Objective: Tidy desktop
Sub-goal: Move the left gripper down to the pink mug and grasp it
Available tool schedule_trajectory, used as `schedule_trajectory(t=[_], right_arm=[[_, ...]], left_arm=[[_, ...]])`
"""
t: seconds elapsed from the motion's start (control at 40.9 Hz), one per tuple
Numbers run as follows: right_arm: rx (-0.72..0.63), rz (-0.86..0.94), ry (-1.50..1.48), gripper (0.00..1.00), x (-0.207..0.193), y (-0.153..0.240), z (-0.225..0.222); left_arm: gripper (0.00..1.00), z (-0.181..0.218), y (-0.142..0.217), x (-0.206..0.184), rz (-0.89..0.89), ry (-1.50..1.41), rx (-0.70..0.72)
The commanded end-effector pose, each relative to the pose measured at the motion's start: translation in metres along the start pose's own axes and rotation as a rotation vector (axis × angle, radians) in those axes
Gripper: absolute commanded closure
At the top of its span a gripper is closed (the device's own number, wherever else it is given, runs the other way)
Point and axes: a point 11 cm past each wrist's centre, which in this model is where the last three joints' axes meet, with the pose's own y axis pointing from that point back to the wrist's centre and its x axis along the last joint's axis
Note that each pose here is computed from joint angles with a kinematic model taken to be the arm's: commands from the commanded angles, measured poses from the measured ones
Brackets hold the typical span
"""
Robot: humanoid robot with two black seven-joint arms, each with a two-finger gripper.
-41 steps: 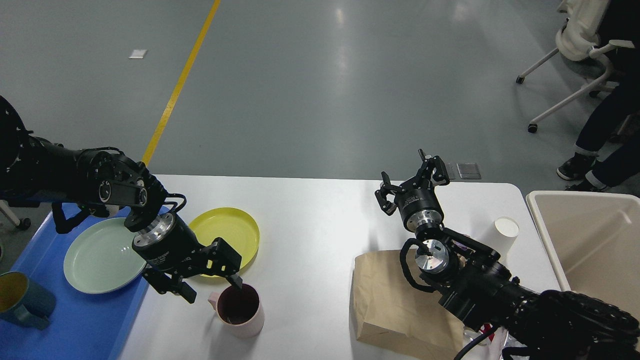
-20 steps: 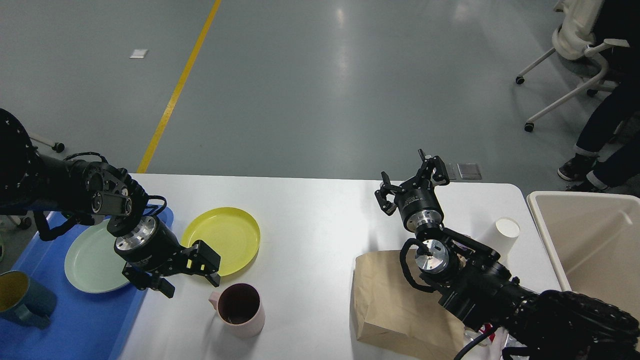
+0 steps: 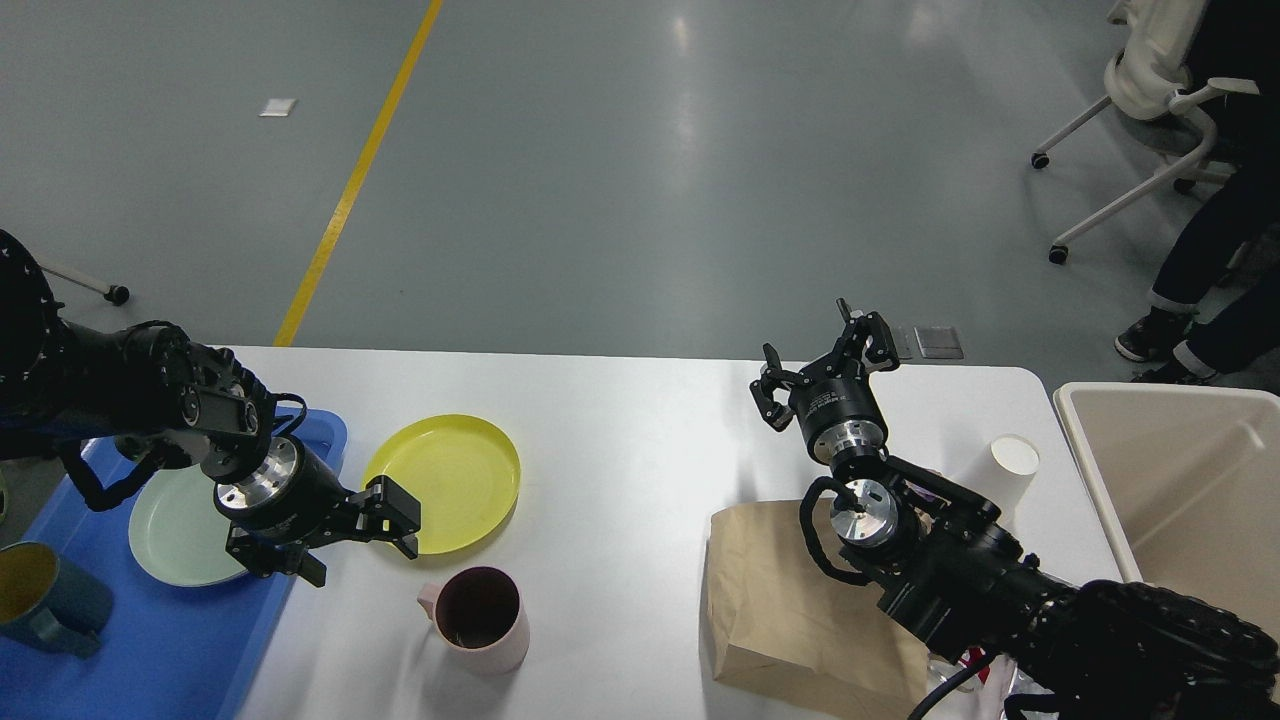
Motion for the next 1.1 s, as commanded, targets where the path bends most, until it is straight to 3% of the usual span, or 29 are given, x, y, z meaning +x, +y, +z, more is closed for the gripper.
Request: schedule_trajectory(t=[0.0,0.147,0.269,1.075], right_arm=[[0.000,0.000,0.000,0.00,0.000,0.000,0.000],[0.000,-0.001,-0.002,0.00,-0.001,0.000,0.000],[0.001,0.000,-0.001,0.00,0.000,0.000,0.000],[0.000,-0.001,-0.002,0.00,-0.001,0.000,0.000]], left_arm=[[0.01,0.017,-0.009,-0.008,-0.039,-0.093,0.015],[0.01,0.044,-0.025,-0.025,-0.090,-0.093,-0.036],[0.02,0.041,-0.033,-0.047,-0.139,-0.074,-0.035],[0.06,0.025,-0.075,-0.058,0.082,0.139,-0.029]])
